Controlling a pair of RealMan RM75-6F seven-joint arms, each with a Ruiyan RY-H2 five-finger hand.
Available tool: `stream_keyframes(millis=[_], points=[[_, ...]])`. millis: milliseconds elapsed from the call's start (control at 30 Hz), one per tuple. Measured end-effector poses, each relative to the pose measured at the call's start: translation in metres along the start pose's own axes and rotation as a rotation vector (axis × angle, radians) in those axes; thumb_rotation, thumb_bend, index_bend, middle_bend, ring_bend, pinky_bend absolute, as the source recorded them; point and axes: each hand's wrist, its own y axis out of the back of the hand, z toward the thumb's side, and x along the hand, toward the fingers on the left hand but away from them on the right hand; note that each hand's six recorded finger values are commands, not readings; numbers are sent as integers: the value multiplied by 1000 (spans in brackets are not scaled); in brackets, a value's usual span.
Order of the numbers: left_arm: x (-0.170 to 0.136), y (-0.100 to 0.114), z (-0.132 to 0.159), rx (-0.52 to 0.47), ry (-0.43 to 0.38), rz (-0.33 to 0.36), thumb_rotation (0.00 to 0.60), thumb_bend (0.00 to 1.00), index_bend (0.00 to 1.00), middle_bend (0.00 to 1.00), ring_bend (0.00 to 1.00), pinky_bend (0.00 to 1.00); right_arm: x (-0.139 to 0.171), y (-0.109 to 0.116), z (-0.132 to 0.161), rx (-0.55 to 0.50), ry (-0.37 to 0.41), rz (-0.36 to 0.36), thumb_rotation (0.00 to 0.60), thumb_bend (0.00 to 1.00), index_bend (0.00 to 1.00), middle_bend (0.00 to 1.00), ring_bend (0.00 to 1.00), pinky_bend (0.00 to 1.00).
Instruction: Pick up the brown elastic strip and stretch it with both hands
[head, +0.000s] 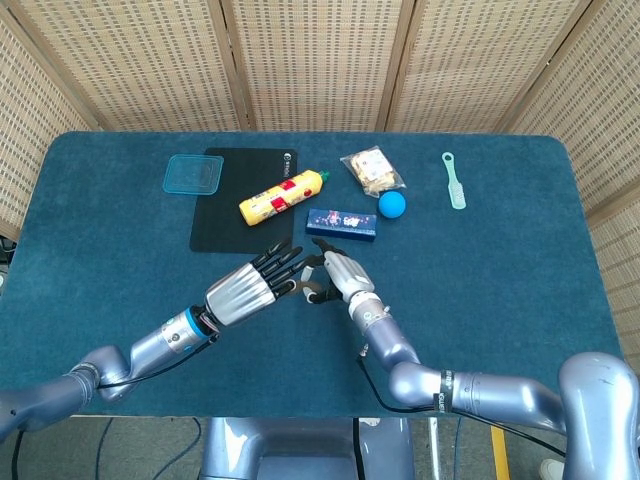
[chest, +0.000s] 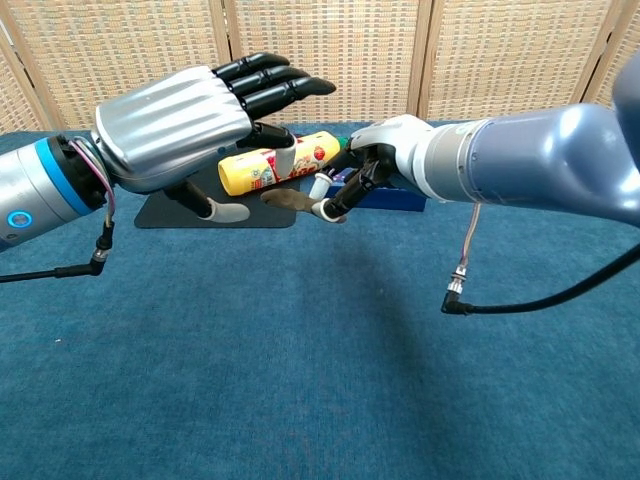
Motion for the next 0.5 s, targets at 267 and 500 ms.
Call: stream_keyframes(millis=[267, 500], points=[[5, -5, 5, 18, -15, 2, 600, 292, 486, 0, 0, 0, 3, 1, 1, 0, 4, 3, 600, 565, 751, 82, 0, 0], [12, -7, 11, 46, -38, -2, 600, 293, 498, 0, 0, 0, 5, 3, 2, -6, 8, 4, 600, 566, 753, 82, 0, 0]])
